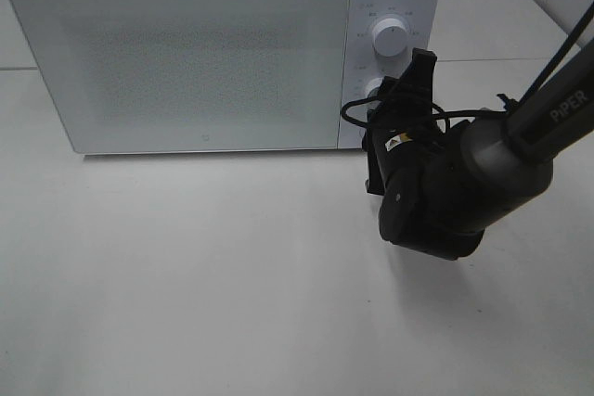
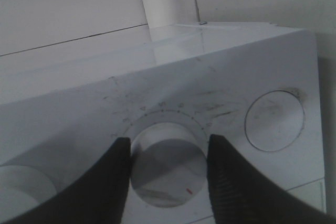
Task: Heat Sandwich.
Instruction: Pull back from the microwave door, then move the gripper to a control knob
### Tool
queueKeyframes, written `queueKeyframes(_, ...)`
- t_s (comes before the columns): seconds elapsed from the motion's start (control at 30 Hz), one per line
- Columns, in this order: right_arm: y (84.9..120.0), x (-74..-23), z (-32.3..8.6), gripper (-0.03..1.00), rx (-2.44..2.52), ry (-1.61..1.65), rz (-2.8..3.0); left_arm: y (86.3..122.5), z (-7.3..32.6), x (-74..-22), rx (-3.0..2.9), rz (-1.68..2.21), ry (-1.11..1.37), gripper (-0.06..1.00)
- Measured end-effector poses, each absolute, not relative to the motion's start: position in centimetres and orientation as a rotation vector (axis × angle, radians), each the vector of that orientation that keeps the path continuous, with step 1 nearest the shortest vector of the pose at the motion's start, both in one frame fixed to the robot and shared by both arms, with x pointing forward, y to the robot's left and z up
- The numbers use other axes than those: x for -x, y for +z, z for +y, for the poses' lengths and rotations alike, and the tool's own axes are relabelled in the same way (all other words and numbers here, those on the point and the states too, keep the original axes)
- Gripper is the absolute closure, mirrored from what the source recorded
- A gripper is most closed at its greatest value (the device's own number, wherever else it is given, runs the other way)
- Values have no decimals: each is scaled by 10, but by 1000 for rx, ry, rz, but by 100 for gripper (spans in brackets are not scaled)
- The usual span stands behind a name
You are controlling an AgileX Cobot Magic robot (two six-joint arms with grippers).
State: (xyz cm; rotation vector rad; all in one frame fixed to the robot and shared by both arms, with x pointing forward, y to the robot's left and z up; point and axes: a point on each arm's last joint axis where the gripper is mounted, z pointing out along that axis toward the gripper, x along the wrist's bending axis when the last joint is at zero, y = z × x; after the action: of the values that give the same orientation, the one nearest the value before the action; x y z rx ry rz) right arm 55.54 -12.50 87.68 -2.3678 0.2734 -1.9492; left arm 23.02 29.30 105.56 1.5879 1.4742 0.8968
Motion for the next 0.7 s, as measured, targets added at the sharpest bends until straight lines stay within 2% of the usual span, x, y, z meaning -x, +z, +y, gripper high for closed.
queueKeyframes(0.7, 877, -556, -125, 53, 2369, -1950, 274, 1056, 293, -230, -1588, 1474, 897, -2)
